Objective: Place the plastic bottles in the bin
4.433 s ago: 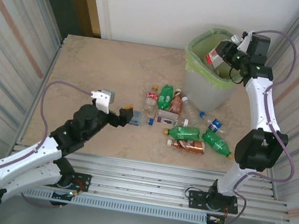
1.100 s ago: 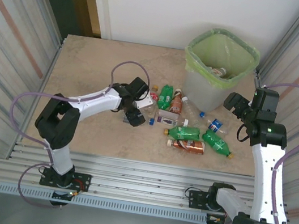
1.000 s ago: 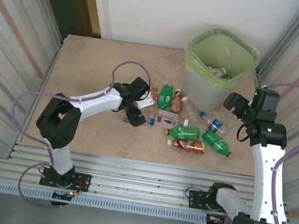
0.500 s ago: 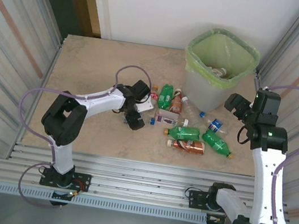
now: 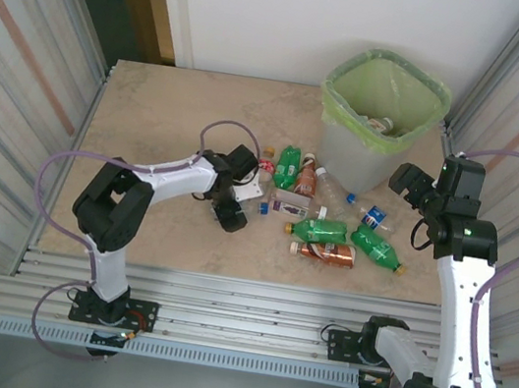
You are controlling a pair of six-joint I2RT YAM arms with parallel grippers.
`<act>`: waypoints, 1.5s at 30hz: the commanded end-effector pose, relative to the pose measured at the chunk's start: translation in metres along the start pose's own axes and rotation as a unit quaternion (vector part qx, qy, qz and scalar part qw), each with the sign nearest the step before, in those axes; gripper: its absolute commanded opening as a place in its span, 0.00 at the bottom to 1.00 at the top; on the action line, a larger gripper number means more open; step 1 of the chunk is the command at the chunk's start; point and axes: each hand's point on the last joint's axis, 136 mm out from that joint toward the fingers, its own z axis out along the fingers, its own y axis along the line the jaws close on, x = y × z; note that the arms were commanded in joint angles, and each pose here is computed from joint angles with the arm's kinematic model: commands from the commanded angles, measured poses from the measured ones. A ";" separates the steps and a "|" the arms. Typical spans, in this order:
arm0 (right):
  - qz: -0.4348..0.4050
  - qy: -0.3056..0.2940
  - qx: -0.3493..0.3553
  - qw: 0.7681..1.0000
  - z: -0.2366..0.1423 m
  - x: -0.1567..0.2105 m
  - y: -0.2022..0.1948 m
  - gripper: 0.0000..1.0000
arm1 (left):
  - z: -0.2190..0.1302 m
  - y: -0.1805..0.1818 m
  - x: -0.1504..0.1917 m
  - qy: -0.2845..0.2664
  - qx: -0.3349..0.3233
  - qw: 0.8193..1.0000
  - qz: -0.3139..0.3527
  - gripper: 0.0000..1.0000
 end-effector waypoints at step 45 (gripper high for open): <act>-0.060 -0.073 -0.285 0.954 -0.066 -0.009 0.103 0.98 | -0.179 -0.033 -0.060 -0.344 0.015 0.936 -0.075 0.43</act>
